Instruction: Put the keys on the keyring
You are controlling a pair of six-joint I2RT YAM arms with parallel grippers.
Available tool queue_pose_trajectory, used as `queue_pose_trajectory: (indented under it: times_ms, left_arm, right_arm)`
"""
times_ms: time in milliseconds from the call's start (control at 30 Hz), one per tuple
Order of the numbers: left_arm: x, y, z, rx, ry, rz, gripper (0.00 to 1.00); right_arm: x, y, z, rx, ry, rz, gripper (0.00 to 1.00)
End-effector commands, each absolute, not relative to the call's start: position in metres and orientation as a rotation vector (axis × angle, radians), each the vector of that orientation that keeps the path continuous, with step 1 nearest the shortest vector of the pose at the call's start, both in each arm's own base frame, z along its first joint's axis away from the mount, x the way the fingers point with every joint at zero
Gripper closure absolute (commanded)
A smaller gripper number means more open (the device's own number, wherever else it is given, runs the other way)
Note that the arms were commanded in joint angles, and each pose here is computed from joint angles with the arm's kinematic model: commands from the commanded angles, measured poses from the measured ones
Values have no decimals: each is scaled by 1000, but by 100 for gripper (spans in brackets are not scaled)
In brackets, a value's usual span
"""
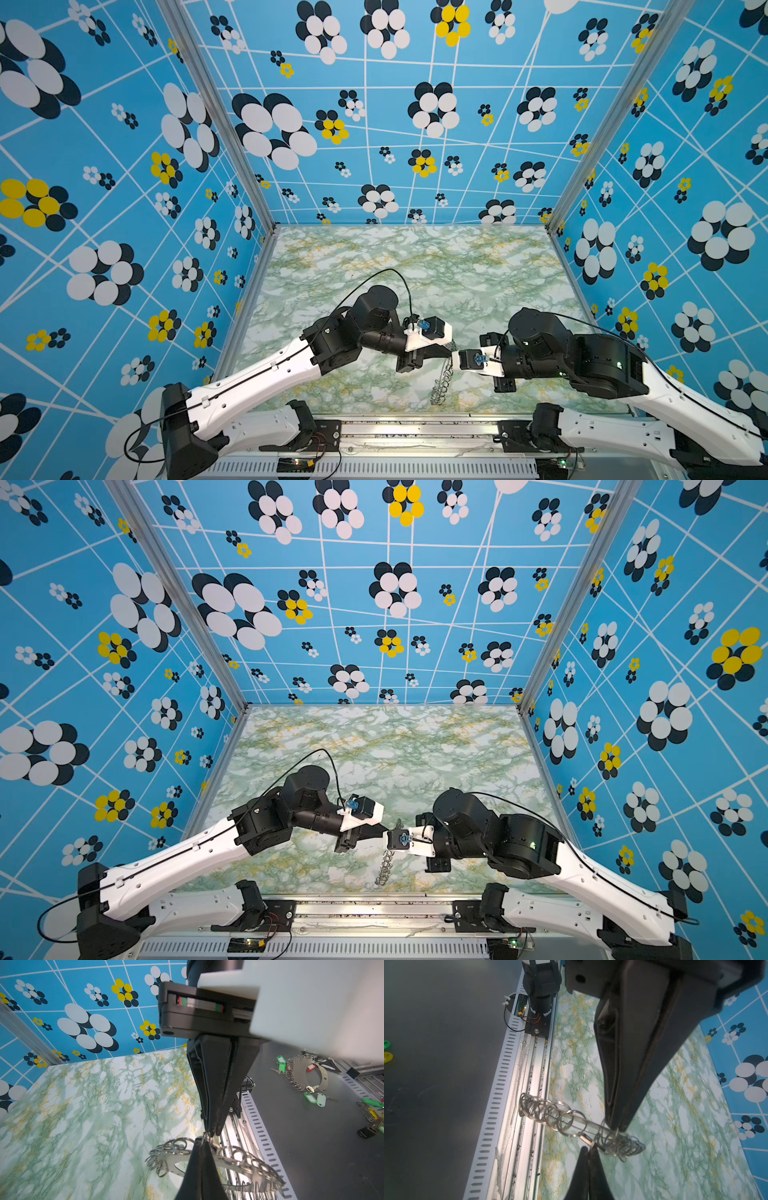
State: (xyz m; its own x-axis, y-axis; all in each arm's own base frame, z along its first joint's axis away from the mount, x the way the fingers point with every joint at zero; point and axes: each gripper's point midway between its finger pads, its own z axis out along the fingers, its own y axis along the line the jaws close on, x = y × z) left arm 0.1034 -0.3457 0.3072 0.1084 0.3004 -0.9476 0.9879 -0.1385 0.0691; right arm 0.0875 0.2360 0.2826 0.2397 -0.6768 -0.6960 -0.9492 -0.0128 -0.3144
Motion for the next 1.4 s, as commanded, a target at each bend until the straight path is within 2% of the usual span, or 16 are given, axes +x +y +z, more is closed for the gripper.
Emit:
queue_pose_trajectory:
  times_ms: [0,67,333,500,667,833,1000,1133,1367]
  left_arm:
    - [121,-347,353,1452,1159,-1016,100]
    - [119,-347,354,1451,1145,-1023,100]
    - [115,-343,355,1445,1075,-1013,100]
    - [120,-338,361,1418,1047,-1019,100]
    - [116,-335,364,1416,1019,-1033,100]
    - [116,-335,367,1397,1003,-1043,100]
    - [120,-330,364,1379,1011,-993,100]
    - [123,-326,365,1366,1012,-956,100]
    - [122,-325,368,1361,1000,-960,100]
  right_arm:
    - [68,230,264,-1852,1525,519,100]
    - [69,230,263,-1842,1530,517,97]
    - [102,214,293,-1501,1556,440,44]
    - [129,210,305,-1305,1640,478,31]
    - [152,207,323,-1093,1688,575,23]
    - [149,215,329,-1070,1693,702,24]
    - [131,225,338,-1131,1625,863,33]
    - [123,230,343,-1151,1554,949,36]
    - [119,236,353,-1153,1494,1033,46]
